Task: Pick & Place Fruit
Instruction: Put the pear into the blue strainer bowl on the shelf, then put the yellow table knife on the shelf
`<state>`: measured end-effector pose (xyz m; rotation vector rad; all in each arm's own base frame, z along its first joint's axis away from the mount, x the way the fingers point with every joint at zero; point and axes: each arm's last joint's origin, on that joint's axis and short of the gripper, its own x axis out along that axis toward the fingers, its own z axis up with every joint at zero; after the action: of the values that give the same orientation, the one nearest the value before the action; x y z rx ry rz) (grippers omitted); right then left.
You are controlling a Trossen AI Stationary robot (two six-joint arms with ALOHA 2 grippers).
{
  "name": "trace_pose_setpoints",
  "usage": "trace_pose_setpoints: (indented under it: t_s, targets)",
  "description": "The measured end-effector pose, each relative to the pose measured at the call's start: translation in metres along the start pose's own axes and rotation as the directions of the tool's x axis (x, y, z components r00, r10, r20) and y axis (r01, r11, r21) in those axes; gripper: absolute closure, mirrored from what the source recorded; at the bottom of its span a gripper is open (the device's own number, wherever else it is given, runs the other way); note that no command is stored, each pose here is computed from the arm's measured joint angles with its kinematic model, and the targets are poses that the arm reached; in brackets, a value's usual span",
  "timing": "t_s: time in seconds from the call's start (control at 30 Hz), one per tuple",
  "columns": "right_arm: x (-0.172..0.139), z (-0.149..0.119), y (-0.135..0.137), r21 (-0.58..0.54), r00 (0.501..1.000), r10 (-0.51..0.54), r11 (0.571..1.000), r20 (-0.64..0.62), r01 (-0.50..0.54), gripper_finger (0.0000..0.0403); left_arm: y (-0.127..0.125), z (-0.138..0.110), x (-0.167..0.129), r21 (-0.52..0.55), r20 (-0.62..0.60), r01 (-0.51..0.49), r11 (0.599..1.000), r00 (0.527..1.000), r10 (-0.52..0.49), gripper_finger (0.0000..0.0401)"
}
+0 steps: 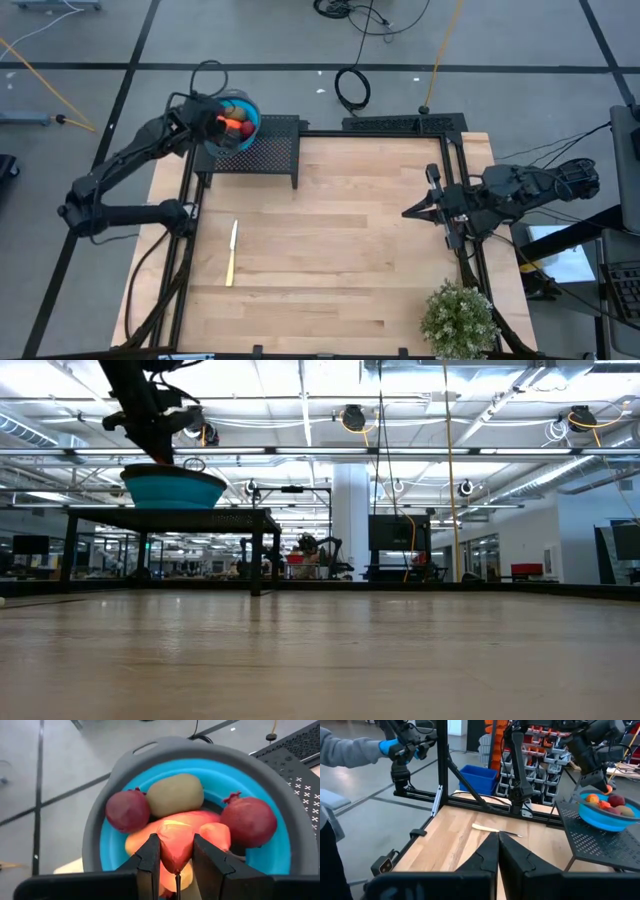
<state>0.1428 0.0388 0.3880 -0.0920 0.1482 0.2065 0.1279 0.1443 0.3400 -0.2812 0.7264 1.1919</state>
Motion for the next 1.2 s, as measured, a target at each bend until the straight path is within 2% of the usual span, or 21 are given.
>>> trace_pose_setpoints:
  t_s: [0.17, 0.33, 0.57, 0.97, 1.07, 1.2]
  targets:
    - [0.001, 0.000, 0.000, 0.000, 1.000, -0.002, 1.000, -0.002, 0.002, 0.0402, 0.005, 0.000, 0.007, -0.019, -0.043, 0.024, 1.000, 0.999, -0.025, 0.0318]
    - [0.001, 0.000, 0.000, 0.000, 1.000, -0.002, 1.000, -0.002, 0.002, 0.0402, 0.004, -0.002, 0.018, 0.006, -0.109, 0.035, 0.999, 0.993, -0.034, 0.0317]
    - [0.001, 0.000, 0.000, 0.000, 1.000, -0.002, 1.000, -0.002, 0.002, 0.0403, 0.003, 0.000, 0.020, -0.011, -0.096, 0.039, 0.999, 0.995, -0.040, 0.0311]
    - [0.001, 0.000, 0.000, 0.000, 1.000, -0.002, 1.000, -0.004, 0.002, 0.0403, 0.004, 0.000, 0.017, -0.016, -0.086, 0.037, 0.999, 0.996, -0.038, 0.0187]
    - [0.001, -0.002, 0.000, -0.004, 1.000, -0.003, 1.000, -0.025, 0.003, 0.0403, 0.009, 0.008, 0.001, -0.031, -0.027, 0.059, 0.998, 0.998, -0.060, 0.0175]
    - [0.000, -0.006, -0.002, -0.010, 0.995, -0.071, 0.997, -0.066, 0.071, 0.0403, 0.012, 0.022, -0.030, -0.115, 0.083, 0.183, 0.976, 0.981, -0.175, 0.0178]
